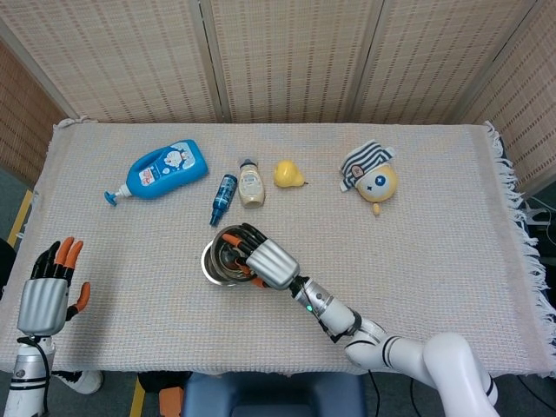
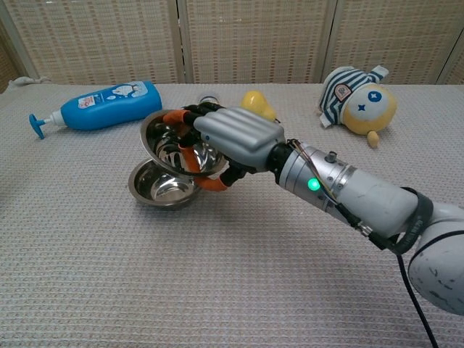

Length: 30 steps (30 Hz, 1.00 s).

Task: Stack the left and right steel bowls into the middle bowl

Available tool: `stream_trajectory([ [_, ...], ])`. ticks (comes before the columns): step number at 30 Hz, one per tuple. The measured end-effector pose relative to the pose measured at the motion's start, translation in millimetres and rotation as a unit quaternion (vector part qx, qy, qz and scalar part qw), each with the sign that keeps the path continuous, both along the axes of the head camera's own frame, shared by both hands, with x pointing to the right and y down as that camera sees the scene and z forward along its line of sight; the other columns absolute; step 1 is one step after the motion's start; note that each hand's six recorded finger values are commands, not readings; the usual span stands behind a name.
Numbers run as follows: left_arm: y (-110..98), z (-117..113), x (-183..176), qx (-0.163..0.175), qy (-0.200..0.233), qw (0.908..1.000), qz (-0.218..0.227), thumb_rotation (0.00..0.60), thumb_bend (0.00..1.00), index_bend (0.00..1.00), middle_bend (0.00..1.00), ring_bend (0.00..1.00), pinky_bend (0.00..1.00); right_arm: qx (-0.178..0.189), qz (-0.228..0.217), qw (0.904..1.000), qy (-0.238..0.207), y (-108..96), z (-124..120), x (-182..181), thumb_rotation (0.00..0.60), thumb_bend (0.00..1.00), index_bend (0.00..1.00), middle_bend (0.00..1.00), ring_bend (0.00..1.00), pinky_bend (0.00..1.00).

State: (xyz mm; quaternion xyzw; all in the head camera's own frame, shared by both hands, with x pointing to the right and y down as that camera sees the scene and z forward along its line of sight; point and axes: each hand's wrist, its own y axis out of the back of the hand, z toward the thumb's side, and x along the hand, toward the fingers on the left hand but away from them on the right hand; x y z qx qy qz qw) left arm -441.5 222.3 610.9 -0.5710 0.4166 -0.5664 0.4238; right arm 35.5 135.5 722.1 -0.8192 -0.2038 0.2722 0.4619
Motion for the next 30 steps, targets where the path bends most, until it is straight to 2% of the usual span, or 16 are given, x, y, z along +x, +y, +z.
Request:
stream_trajectory([
  [3, 0, -2, -3, 0.0, -0.001, 1.0, -0.005, 0.6, 0.44, 0.0, 0.0, 0.0, 0.13, -0.009, -0.004, 0.9999, 0.007, 2, 9, -9, 0.6, 0.22, 0.09, 0.06, 0.0, 0.0],
  [4, 0, -3, -4, 0.001, -0.002, 1.0, -0.006, 0.6, 0.44, 0.0, 0.0, 0.0, 0.13, -0.013, -0.005, 0.9998, 0.012, 3, 12, -11, 0.6, 0.18, 0.02, 0.04, 0.0, 0.0],
  [8, 0, -8, -6, 0.003, -0.001, 1.0, -0.007, 0.6, 0.44, 0.0, 0.0, 0.0, 0.13, -0.022, 0.001, 0.9997, 0.011, 0, 13, -8, 0.6, 0.08, 0.0, 0.0, 0.0, 0.0],
  [12, 5, -14, -8, 0.0, -0.004, 1.0, -0.005, 0.6, 0.44, 0.0, 0.0, 0.0, 0.13, -0.02, 0.019, 0.9996, -0.003, -6, 1, 9, 0.6, 0.06, 0.0, 0.0, 0.0, 0.0],
  [15, 12, -18, -13, -0.013, -0.007, 0.9999, -0.003, 0.6, 0.44, 0.0, 0.0, 0.0, 0.13, -0.005, 0.038, 0.9992, 0.008, -12, -9, 40, 0.6, 0.06, 0.0, 0.0, 0.0, 0.0],
  [18, 20, -21, -18, -0.04, -0.008, 0.9991, -0.003, 0.6, 0.44, 0.0, 0.0, 0.0, 0.13, 0.019, 0.067, 0.9966, 0.045, -16, -19, 84, 0.6, 0.06, 0.0, 0.0, 0.0, 0.0],
  [20, 24, -22, -19, -0.061, -0.012, 0.9981, 0.001, 0.6, 0.44, 0.0, 0.0, 0.0, 0.13, 0.037, 0.096, 0.9911, 0.085, -15, -29, 124, 0.6, 0.06, 0.0, 0.0, 0.0, 0.0],
  [21, 25, -23, -19, -0.067, -0.015, 0.9976, 0.003, 0.6, 0.44, 0.0, 0.0, 0.0, 0.13, 0.045, 0.112, 0.9871, 0.106, -13, -34, 144, 0.6, 0.06, 0.0, 0.0, 0.0, 0.0],
  [24, 28, -21, -15, -0.084, -0.023, 0.9961, 0.014, 0.6, 0.44, 0.0, 0.0, 0.0, 0.13, 0.07, 0.176, 0.9654, 0.179, 1, -59, 221, 0.6, 0.06, 0.0, 0.0, 0.0, 0.0],
  [26, 28, -20, -11, -0.092, -0.025, 0.9952, 0.021, 0.6, 0.44, 0.0, 0.0, 0.0, 0.13, 0.083, 0.23, 0.944, 0.221, 18, -78, 271, 0.6, 0.06, 0.0, 0.0, 0.0, 0.0],
  [30, 28, -18, -8, -0.093, -0.031, 0.9948, 0.027, 0.6, 0.44, 0.0, 0.0, 0.0, 0.13, 0.104, 0.333, 0.8978, 0.269, 50, -118, 352, 0.6, 0.06, 0.0, 0.0, 0.0, 0.0],
])
